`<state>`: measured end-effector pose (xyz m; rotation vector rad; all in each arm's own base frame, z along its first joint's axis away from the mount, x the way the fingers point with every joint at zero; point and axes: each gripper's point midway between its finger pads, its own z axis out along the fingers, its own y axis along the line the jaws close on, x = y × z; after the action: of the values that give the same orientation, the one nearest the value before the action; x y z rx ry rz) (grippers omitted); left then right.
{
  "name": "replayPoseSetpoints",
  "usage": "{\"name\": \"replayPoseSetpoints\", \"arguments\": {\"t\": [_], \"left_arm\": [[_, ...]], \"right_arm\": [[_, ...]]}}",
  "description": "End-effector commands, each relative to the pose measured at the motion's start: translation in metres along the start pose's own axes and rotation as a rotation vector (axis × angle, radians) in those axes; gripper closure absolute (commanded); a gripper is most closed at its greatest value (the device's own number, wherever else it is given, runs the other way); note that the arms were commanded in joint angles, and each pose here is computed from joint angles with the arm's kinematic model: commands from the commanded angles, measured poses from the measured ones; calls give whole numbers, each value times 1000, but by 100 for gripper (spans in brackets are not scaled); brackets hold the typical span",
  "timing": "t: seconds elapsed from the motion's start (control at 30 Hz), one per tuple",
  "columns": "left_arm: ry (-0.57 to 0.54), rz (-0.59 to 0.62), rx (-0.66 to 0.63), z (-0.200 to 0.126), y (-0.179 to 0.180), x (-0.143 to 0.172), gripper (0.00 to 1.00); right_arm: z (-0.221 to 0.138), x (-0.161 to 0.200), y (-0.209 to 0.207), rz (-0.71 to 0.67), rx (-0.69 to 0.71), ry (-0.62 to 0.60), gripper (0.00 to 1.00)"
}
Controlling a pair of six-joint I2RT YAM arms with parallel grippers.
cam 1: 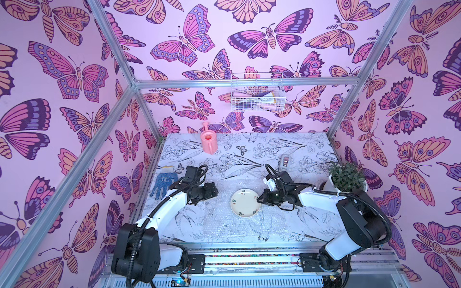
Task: Wrap dinner plates in bubble wrap
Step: Place the plate on the bubble wrap.
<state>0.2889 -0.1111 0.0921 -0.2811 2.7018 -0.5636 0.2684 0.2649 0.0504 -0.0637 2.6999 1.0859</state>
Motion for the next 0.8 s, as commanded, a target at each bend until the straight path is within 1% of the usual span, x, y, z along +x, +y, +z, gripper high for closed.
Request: {"name": "replayPoseSetpoints", "arguments": {"t": [0.0, 0.33, 0.47, 0.57, 0.7, 0.77], "left_arm": [[18, -9, 11, -2, -2, 0, 13], [31, -15, 11, 1, -1, 2, 13], [30, -13, 14, 0, -2, 2, 13], [31, -11, 14, 1, -2, 2, 13], [33, -12, 12, 1, -1, 3, 13], [33, -13, 13, 1, -2, 3, 13]], "right_arm": [[4, -11, 8, -18, -40, -54, 95], [20, 4, 3, -7, -58, -12, 95], [23, 5, -4, -5, -31, -12, 95], [26, 7, -14, 0, 6, -13, 91], [33, 11, -17, 14, -3, 9, 87], [33, 12, -19, 17, 4, 13, 82]]}}
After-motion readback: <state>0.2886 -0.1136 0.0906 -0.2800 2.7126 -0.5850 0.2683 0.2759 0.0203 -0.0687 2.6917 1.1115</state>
